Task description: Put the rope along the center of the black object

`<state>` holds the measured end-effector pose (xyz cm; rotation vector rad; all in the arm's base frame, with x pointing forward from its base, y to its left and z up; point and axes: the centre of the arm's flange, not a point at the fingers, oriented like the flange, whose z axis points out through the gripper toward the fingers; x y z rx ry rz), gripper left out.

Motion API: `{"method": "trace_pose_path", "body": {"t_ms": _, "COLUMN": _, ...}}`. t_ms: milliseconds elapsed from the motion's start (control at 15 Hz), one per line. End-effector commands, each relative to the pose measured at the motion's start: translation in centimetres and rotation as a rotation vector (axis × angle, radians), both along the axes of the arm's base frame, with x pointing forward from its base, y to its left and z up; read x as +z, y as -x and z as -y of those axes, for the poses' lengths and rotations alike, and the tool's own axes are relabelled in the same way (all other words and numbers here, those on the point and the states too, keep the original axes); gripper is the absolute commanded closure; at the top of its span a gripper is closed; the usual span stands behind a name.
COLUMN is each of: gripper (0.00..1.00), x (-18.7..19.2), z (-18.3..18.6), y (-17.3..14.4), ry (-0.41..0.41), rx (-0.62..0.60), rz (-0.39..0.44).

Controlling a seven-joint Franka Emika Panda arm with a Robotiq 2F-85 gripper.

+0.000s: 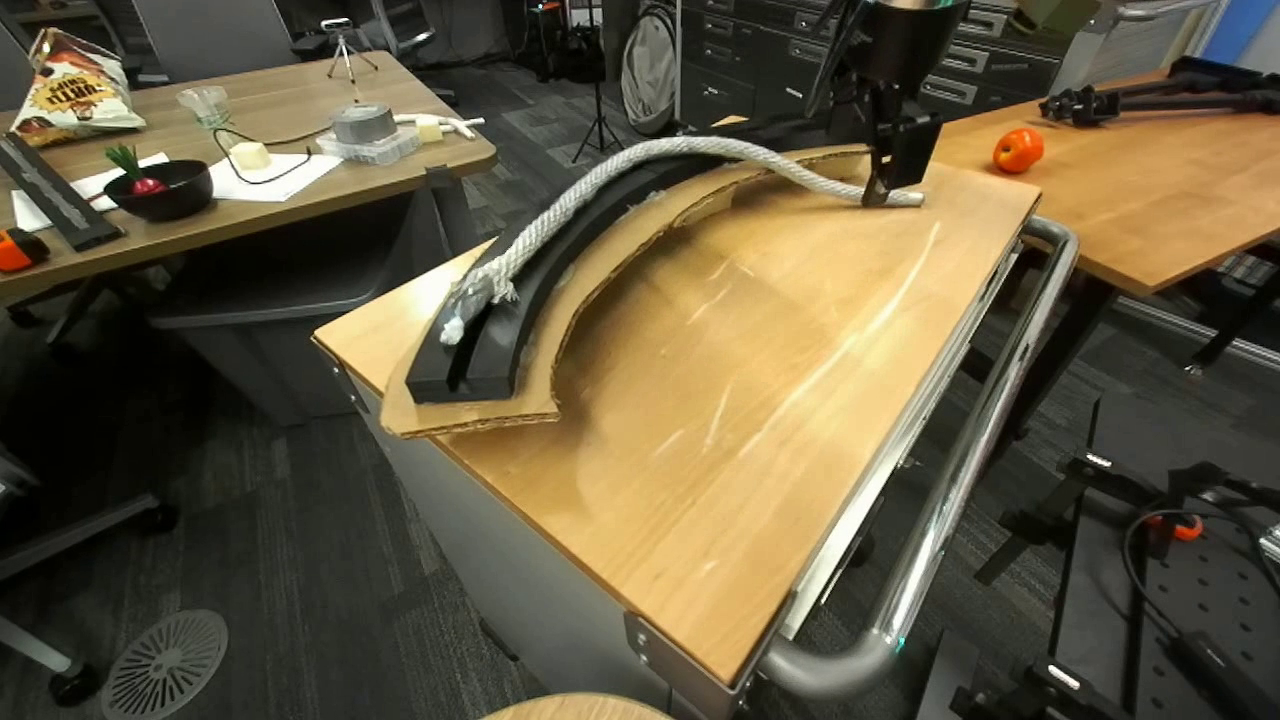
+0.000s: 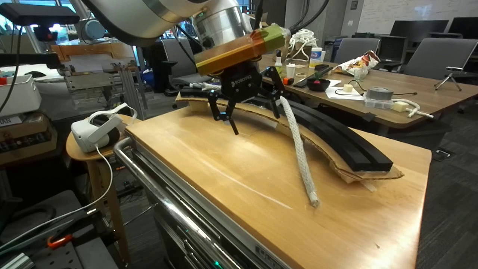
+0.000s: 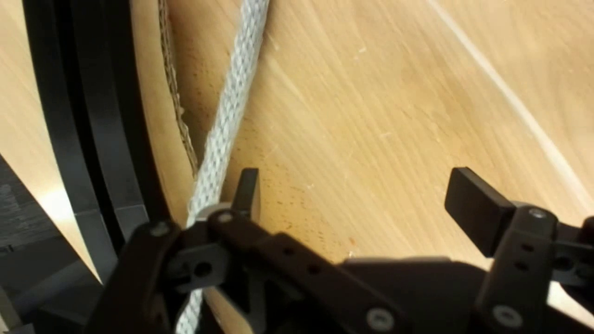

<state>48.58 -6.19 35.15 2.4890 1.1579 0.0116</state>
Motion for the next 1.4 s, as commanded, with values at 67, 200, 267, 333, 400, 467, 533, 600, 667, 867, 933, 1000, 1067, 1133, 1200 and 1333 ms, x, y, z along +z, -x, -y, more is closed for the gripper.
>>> {"method": "trace_pose_path", "body": {"t_ms": 67, "gripper": 0.0, "x": 0.2, "z": 0.1, "y": 0.5, "ry": -0.003, "rx": -0.012, "rz": 0.007}}
{"method": "trace_pose_path", "body": {"t_ms": 200, "gripper": 0.0, "x": -0.2, "z": -1.5, "y": -0.2, "ry": -0.004, "rx": -0.035, "rz": 0.024}}
{"method": "trace_pose_path", "body": {"t_ms": 267, "gripper": 0.0, "x": -0.7, "z": -1.6, "y": -0.1, "ry": -0.001, "rx": -0.055, "rz": 0.023}}
{"method": "trace_pose_path", "body": {"t_ms": 333, "gripper": 0.0, "x": -1.2, "z": -1.2, "y": 0.1, "ry": -0.011, "rx": -0.079, "rz": 0.005}}
{"method": "trace_pose_path", "body": {"t_ms": 400, "gripper": 0.0, "x": -1.8, "z": -0.8, "y": 0.3, "ry": -0.015, "rx": -0.11, "rz": -0.004}}
{"method": "trace_pose_path", "body": {"t_ms": 467, "gripper": 0.0, "x": -2.4, "z": -0.2, "y": 0.6, "ry": -0.023, "rx": -0.15, "rz": -0.008}}
{"method": "trace_pose_path", "body": {"t_ms": 533, "gripper": 0.0, "x": -2.9, "z": 0.4, "y": 1.1, "ry": -0.035, "rx": -0.187, "rz": -0.013}}
{"method": "trace_pose_path", "body": {"t_ms": 600, "gripper": 0.0, "x": -3.4, "z": 1.0, "y": 1.6, "ry": -0.044, "rx": -0.229, "rz": -0.013}}
{"method": "trace_pose_path", "body": {"t_ms": 667, "gripper": 0.0, "x": -3.9, "z": 1.7, "y": 2.0, "ry": -0.051, "rx": -0.276, "rz": -0.004}}
{"method": "trace_pose_path", "body": {"t_ms": 867, "gripper": 0.09, "x": -4.9, "z": 3.4, "y": 2.6, "ry": -0.064, "rx": -0.38, "rz": 0.042}}
{"method": "trace_pose_path", "body": {"t_ms": 933, "gripper": 0.29, "x": -5.0, "z": 4.1, "y": 2.5, "ry": -0.072, "rx": -0.41, "rz": 0.063}}
{"method": "trace_pose_path", "body": {"t_ms": 1000, "gripper": 0.3, "x": -5.1, "z": 4.8, "y": 2.4, "ry": -0.073, "rx": -0.429, "rz": 0.084}}
{"method": "trace_pose_path", "body": {"t_ms": 1067, "gripper": 0.36, "x": -5.0, "z": 5.5, "y": 2.2, "ry": -0.072, "rx": -0.449, "rz": 0.11}}
{"method": "trace_pose_path", "body": {"t_ms": 1133, "gripper": 0.46, "x": -5.0, "z": 6.1, "y": 2.1, "ry": -0.07, "rx": -0.47, "rz": 0.138}}
{"method": "trace_pose_path", "body": {"t_ms": 1200, "gripper": 0.54, "x": -5.2, "z": 6.8, "y": 1.9, "ry": -0.069, "rx": -0.486, "rz": 0.16}}
{"method": "trace_pose_path", "body": {"t_ms": 1333, "gripper": 0.58, "x": -5.7, "z": 7.9, "y": 1.6, "ry": -0.049, "rx": -0.512, "rz": 0.185}}
